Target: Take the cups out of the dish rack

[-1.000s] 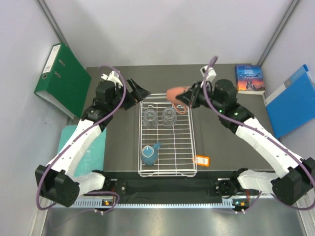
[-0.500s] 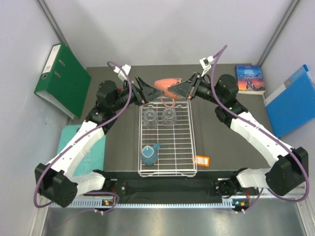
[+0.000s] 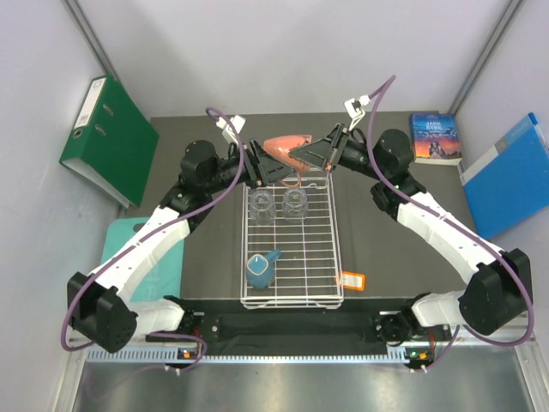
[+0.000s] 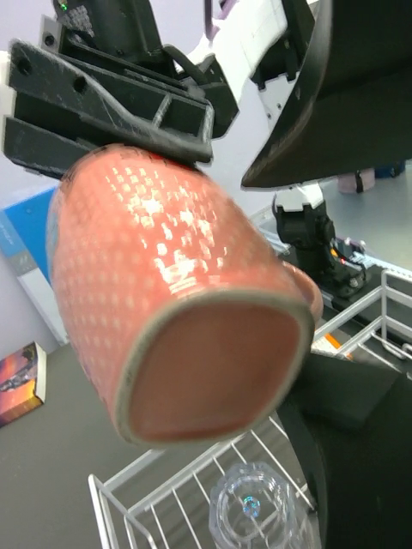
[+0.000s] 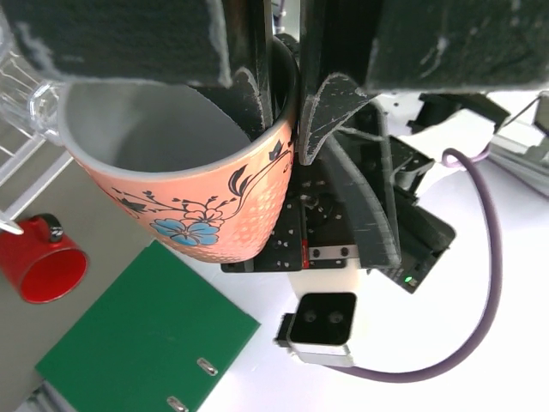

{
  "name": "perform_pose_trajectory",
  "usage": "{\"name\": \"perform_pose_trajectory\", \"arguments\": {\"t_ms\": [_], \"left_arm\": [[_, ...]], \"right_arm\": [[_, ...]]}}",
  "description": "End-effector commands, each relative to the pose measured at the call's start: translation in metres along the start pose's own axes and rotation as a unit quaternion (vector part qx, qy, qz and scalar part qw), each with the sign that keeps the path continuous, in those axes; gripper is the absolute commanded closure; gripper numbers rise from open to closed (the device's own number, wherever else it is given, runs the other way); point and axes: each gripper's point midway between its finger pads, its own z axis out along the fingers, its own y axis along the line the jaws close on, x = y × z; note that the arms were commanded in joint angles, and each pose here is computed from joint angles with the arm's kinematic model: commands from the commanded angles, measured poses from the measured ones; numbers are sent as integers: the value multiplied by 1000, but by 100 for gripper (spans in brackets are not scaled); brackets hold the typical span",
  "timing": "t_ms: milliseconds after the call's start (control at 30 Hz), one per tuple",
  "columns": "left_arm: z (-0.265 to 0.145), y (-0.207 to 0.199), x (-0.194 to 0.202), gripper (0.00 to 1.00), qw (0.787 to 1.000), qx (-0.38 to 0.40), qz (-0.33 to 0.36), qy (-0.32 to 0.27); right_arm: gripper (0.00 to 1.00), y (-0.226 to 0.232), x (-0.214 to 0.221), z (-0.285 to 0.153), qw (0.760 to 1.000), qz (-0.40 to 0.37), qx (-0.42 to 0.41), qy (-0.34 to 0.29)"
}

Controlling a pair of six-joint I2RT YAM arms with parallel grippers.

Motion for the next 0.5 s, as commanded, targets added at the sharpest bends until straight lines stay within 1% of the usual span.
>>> {"name": "perform_pose_trajectory", "arguments": {"t_ms": [0, 67, 100, 167, 200, 300, 400, 433, 467], "left_arm": [[2, -22, -10, 31, 998, 45, 40, -14], [2, -22, -9, 40, 998, 49, 40, -10], [3, -23, -8, 46, 998, 51, 40, -8], [3, -23, -8, 52, 998, 53, 42, -8], [3, -22, -8, 57, 998, 53, 42, -8], [4, -22, -7, 66, 998, 55, 43, -6], [5, -23, -7, 86, 997, 60, 46, -5], [6, -22, -8, 100, 997, 58, 45, -6], [6, -21, -8, 100, 997, 58, 46, -5]], "right_arm": [[100, 62, -34, -2, 992, -55, -102, -44], [100, 62, -32, -3, 992, -49, -109, -44], [100, 62, -32, -2, 992, -47, -110, -42], [100, 61, -31, -2, 992, -44, -112, -41], [100, 61, -31, -1, 992, -44, -113, -40], [100, 60, -32, -1, 992, -44, -113, -39], [100, 57, -31, 0, 992, -43, -112, -36], [100, 57, -30, 0, 992, -42, -112, -34], [100, 56, -29, 0, 992, -42, -112, -33]]}}
